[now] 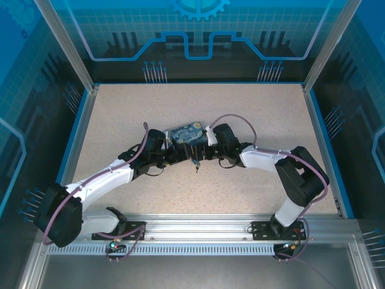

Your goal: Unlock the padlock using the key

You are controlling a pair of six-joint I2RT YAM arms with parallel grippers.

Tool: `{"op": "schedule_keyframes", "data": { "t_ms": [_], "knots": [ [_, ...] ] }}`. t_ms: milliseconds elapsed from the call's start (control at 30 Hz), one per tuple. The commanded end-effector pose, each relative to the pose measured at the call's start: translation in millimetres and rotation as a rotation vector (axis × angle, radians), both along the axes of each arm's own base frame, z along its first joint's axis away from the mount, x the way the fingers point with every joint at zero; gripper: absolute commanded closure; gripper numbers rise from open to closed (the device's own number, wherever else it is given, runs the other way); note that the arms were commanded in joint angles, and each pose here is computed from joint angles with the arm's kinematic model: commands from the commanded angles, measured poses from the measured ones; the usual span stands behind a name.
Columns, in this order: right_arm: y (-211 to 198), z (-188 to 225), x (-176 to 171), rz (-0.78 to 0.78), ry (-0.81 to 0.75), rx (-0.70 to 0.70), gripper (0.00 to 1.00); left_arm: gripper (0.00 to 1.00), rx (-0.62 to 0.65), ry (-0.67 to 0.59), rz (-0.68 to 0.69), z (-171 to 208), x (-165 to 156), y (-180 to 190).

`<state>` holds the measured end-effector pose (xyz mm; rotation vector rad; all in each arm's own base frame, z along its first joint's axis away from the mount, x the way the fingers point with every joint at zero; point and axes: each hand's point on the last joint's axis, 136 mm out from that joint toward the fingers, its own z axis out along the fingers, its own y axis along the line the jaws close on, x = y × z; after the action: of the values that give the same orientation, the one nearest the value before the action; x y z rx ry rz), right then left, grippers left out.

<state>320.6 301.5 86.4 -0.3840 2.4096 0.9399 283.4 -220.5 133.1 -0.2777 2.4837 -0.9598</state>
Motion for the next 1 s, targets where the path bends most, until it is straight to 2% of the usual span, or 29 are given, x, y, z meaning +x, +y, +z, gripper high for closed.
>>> {"op": "schedule_keyframes", "data": {
  "t_ms": [0, 200, 367, 667, 967],
  "knots": [
    [6, 10, 3, 0.008, -0.038, 0.013, 0.3, 0.01, 0.016, 0.001, 0.034, -2, 2, 8],
    [-10, -11, -17, -0.01, -0.022, 0.007, 0.32, 0.01, 0.009, -0.002, 0.052, -3, 4, 12],
    [-18, -27, -18, -0.011, -0.035, -0.077, 0.37, 0.01, -0.001, -0.008, 0.055, 2, 7, 14],
    [-8, -40, -15, 0.059, -0.064, -0.19, 0.4, 0.01, -0.021, -0.004, 0.064, 3, 9, 16],
    [-3, -55, -13, 0.073, -0.041, -0.221, 0.43, 0.01, -0.042, -0.006, 0.069, 5, 11, 19]
  ]
}}
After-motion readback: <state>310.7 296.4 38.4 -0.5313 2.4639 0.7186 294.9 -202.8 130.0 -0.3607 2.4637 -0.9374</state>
